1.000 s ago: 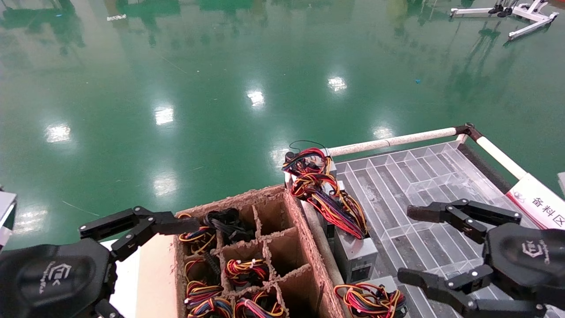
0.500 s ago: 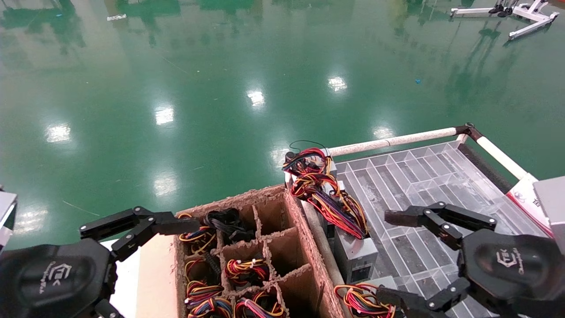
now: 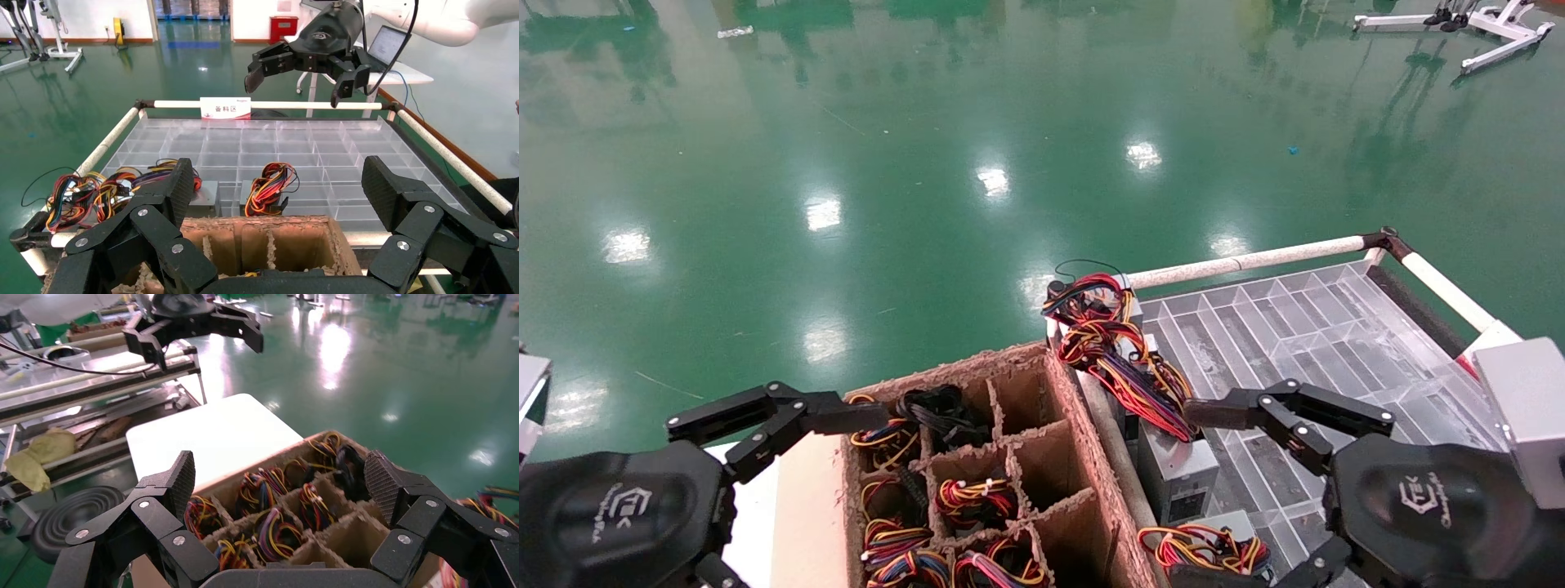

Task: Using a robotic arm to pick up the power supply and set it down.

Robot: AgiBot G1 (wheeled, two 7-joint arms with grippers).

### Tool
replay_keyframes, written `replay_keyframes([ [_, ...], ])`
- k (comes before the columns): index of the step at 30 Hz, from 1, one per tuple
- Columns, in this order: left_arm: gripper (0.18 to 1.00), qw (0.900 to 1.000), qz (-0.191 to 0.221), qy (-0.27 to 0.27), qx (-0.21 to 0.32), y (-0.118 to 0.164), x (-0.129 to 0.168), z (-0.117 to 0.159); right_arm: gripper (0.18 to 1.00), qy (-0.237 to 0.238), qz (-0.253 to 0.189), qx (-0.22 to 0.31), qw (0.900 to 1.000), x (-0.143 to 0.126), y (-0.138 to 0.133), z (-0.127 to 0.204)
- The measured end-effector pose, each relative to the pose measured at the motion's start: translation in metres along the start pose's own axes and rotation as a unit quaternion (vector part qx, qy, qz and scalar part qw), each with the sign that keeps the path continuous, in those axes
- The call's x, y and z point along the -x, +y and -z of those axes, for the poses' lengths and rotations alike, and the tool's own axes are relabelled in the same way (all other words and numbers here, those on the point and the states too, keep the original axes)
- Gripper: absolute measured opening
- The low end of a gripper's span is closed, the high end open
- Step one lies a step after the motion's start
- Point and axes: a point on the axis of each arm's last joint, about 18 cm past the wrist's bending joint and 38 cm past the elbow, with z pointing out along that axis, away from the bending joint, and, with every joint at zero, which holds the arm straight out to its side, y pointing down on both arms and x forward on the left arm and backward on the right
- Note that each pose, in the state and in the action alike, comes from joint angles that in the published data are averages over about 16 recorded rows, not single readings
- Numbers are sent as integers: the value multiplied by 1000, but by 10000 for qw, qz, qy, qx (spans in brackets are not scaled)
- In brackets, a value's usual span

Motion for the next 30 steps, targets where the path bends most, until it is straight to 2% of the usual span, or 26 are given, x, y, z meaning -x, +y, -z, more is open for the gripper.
replay_keyframes([
  [17,1000,10000,0,-1,0,0,0,0,1001,-400,164,-350,9985,13,-7,-24],
  [30,1000,10000,2,-3,0,0,0,0,1001,-490,200,-436,9976,16,-9,-29],
])
